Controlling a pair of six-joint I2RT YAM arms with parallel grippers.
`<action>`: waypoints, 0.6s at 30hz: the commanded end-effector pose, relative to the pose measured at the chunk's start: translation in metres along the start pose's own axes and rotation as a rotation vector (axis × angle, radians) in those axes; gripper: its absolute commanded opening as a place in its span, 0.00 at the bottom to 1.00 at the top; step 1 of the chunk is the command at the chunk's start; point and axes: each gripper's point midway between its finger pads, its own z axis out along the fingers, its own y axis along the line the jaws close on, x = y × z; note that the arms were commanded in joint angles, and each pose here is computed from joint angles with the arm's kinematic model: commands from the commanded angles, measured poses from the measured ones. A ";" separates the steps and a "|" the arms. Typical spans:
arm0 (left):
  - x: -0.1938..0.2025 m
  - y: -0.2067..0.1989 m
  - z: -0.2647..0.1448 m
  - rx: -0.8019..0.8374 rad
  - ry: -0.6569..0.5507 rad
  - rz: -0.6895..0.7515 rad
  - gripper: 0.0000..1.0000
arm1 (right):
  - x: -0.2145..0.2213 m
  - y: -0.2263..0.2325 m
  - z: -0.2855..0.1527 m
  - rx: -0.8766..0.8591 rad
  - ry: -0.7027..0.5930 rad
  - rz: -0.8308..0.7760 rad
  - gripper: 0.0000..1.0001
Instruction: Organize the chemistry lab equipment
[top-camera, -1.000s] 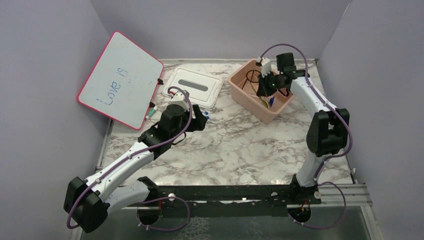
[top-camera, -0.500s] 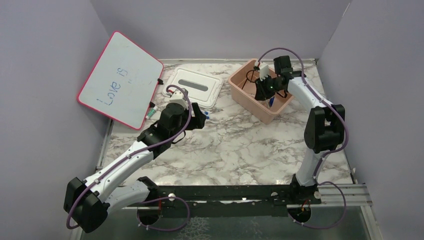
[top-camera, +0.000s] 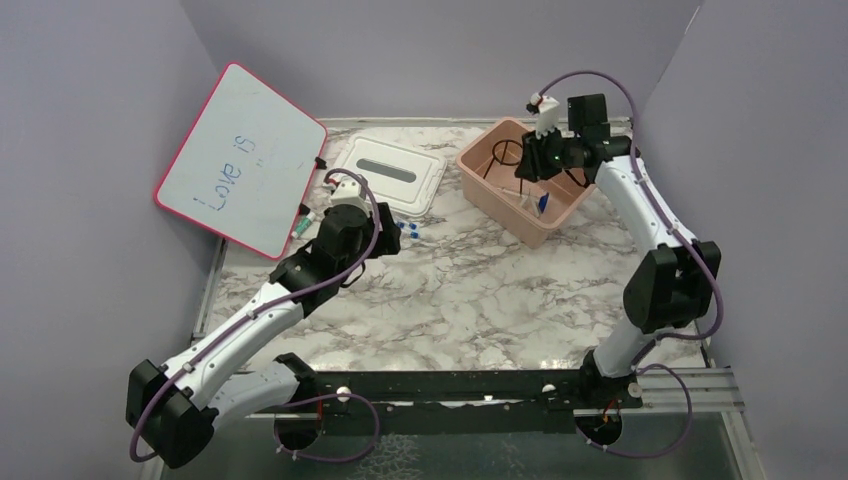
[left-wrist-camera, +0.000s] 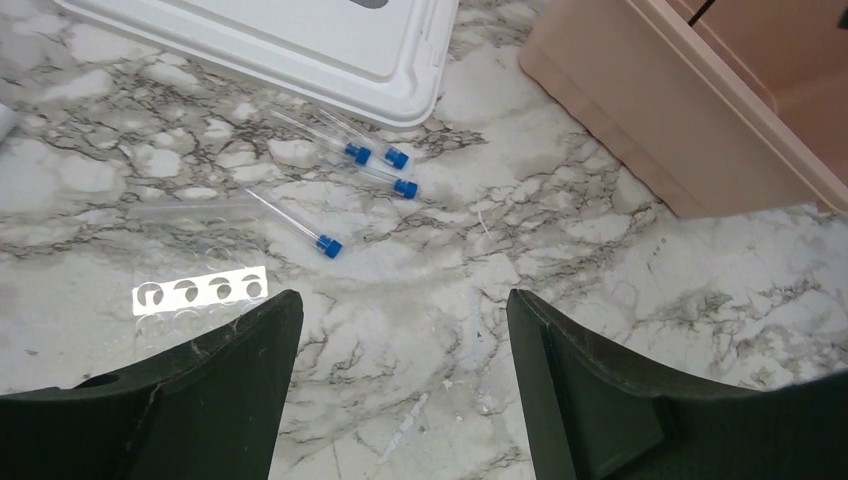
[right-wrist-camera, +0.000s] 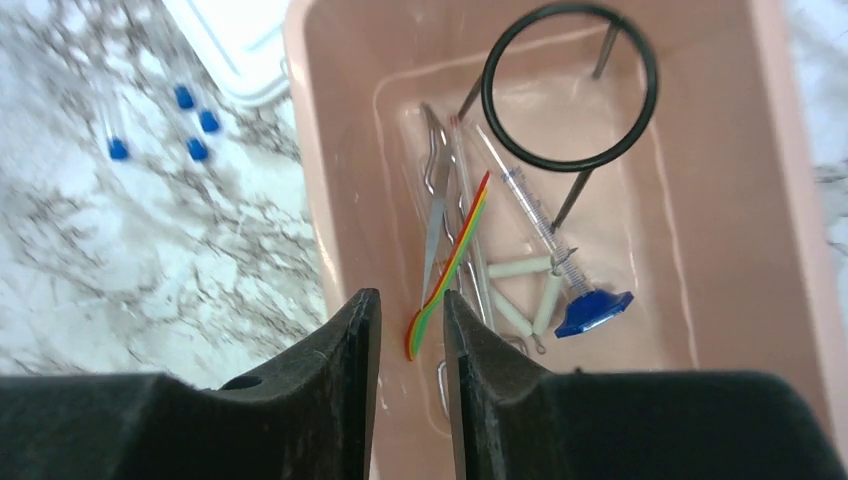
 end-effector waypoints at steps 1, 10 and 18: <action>-0.039 0.012 -0.018 -0.086 -0.113 0.018 0.78 | -0.056 0.024 -0.035 0.046 -0.168 0.026 0.34; -0.115 0.019 -0.072 -0.161 -0.310 0.007 0.82 | -0.074 0.138 -0.018 -0.047 -0.260 0.000 0.41; -0.150 0.022 -0.114 -0.156 -0.408 0.025 0.87 | -0.010 0.238 0.076 -0.139 -0.112 -0.042 0.46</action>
